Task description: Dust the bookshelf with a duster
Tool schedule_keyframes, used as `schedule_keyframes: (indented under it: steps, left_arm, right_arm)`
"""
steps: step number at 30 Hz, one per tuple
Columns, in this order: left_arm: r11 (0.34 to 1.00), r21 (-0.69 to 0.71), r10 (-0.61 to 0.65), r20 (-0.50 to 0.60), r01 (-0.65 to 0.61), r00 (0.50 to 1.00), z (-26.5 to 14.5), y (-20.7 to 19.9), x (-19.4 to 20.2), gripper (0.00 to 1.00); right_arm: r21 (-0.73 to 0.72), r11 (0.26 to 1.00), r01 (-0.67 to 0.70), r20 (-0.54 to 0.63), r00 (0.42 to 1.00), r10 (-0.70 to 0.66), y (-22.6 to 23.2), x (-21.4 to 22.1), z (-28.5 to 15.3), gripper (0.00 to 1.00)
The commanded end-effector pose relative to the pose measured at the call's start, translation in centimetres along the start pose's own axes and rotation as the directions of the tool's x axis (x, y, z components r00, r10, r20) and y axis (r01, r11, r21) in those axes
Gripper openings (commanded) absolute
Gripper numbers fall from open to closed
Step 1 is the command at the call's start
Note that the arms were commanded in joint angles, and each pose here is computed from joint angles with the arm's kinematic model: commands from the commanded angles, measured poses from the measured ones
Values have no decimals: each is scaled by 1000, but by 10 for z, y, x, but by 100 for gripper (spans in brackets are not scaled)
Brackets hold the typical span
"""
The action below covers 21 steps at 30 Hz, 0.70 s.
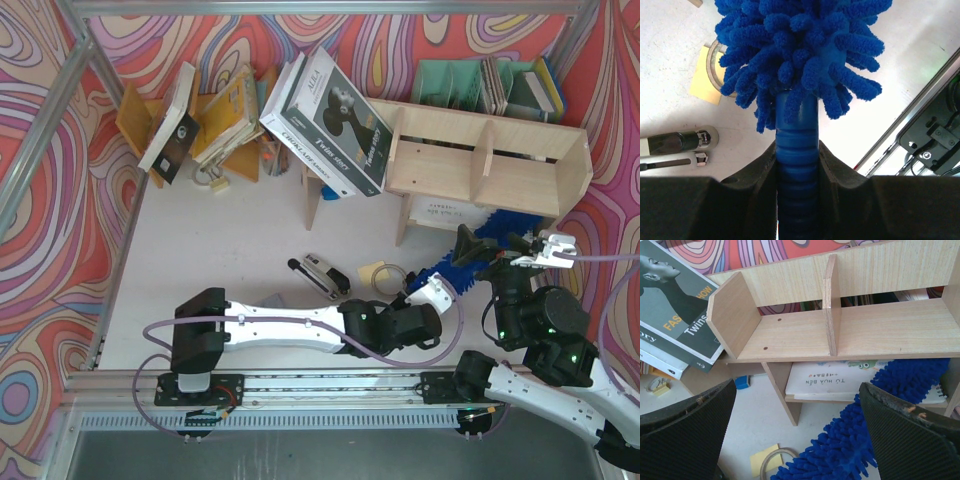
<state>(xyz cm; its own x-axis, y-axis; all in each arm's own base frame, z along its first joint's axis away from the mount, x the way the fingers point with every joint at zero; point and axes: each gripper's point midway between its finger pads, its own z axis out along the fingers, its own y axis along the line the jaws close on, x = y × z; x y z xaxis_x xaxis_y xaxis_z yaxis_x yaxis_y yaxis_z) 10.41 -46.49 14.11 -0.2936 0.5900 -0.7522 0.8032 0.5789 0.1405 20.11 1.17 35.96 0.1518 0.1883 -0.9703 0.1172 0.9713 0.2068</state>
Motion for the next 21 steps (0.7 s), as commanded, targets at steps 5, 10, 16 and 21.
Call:
schedule_keyframes:
  steps: [5, 10, 16, 21]
  left_arm:
    - [998, -53, -27, 52, 30, 998, -18, 13, -8, 0]
    - [982, -138, -112, 133, 130, 985, -37, 41, -11, 0]
    - [945, -184, -237, 182, 270, 954, -50, 61, 2, 0]
    - [915, -230, -298, 163, 330, 940, -52, 70, 23, 0]
  right_arm:
    - [2, 1000, -22, 19, 1000, 22, -1, -5, 0, 99]
    - [0, 1000, -22, 19, 1000, 22, 0, -5, 0, 99]
    - [-1, 1000, -23, 17, 1000, 23, 0, -5, 0, 99]
    - [-4, 1000, -24, 17, 1000, 24, 1, -5, 0, 99]
